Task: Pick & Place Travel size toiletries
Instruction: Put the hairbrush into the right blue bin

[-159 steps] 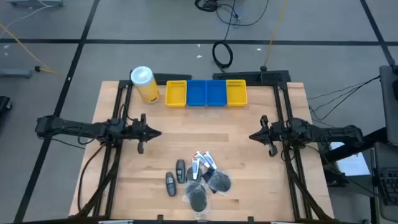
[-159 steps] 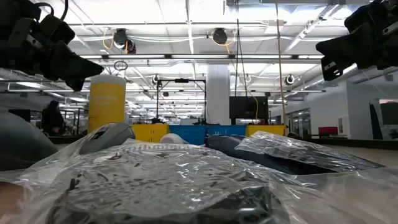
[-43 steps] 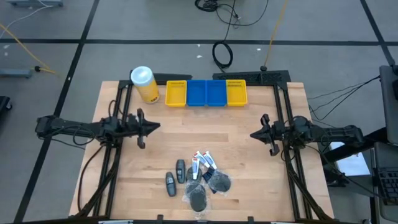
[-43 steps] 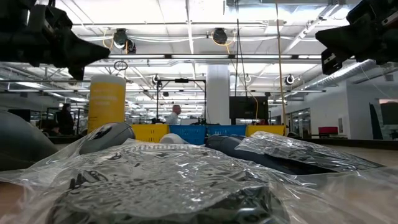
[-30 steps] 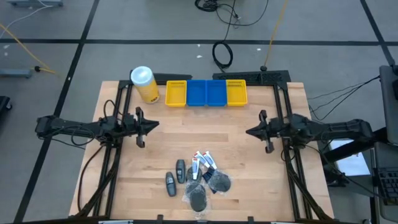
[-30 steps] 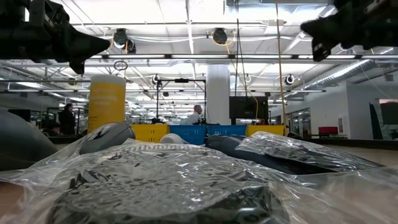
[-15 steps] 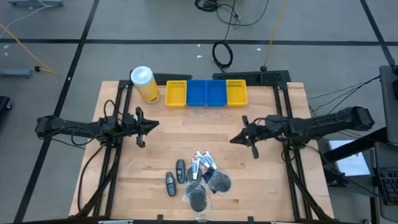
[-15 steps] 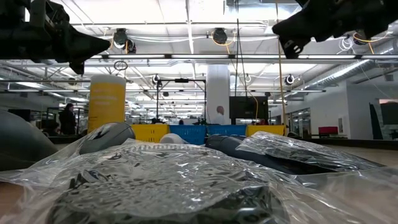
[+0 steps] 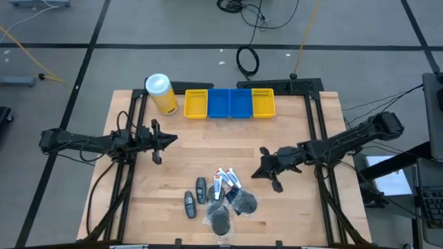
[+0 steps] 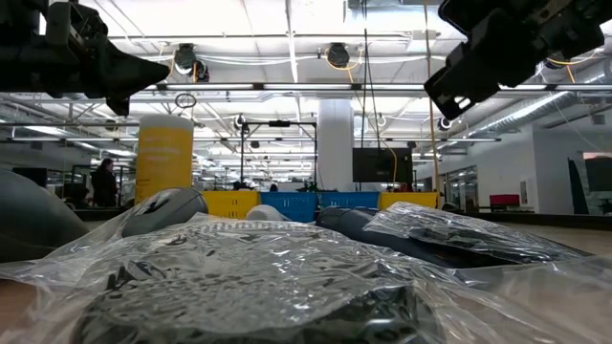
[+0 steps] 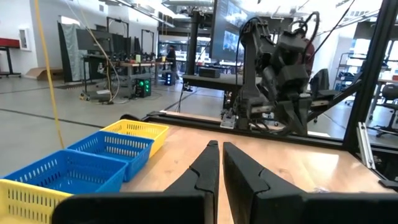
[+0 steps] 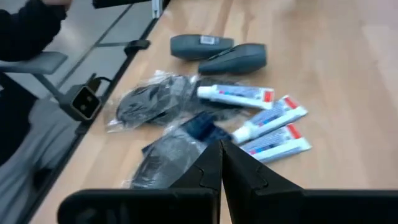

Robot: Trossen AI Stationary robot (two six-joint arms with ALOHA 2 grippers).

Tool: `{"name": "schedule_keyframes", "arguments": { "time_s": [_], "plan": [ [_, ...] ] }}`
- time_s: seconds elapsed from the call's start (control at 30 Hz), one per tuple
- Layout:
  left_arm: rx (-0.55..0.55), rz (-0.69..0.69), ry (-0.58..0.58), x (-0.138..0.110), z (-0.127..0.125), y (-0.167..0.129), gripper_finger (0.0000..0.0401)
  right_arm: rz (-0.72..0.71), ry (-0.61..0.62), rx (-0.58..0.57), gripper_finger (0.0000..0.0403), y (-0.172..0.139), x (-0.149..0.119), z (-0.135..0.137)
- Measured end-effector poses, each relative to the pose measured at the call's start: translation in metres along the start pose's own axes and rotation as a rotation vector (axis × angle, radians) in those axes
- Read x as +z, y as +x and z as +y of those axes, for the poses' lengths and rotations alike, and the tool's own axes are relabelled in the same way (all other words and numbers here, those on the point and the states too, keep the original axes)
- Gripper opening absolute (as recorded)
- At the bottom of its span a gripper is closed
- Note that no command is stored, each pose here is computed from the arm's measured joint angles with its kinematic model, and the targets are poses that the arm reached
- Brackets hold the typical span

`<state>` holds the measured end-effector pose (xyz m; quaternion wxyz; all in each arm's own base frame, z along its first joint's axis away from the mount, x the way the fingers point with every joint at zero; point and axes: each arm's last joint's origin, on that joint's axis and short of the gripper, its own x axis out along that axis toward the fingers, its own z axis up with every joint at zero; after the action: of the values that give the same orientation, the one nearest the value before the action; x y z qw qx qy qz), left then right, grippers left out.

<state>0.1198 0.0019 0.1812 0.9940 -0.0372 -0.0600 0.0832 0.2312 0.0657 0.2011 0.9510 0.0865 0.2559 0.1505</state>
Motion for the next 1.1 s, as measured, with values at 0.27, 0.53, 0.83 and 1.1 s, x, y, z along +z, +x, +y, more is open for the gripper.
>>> {"name": "schedule_keyframes", "arguments": {
  "time_s": [0.27, 0.53, 0.83, 1.1],
  "plan": [
    [0.008, 0.0, 0.0, 0.0, 0.0, 0.0, 0.0021, 0.091, 0.038, 0.041, 0.0, 0.016, -0.016, 0.014],
    [0.008, 0.0, 0.001, 0.0, 0.0, 0.0, 0.0021, 0.181, 0.064, 0.038, 0.0002, 0.039, -0.025, 0.017],
    [0.008, -0.001, 0.0, 0.0, 0.0, 0.0, 0.0021, 0.23, 0.139, -0.006, 0.0066, 0.052, -0.03, 0.009],
    [0.008, -0.001, 0.006, 0.0, 0.0, 0.0, 0.0021, 0.252, 0.169, 0.006, 0.0155, 0.055, -0.034, 0.008]
  ]
}}
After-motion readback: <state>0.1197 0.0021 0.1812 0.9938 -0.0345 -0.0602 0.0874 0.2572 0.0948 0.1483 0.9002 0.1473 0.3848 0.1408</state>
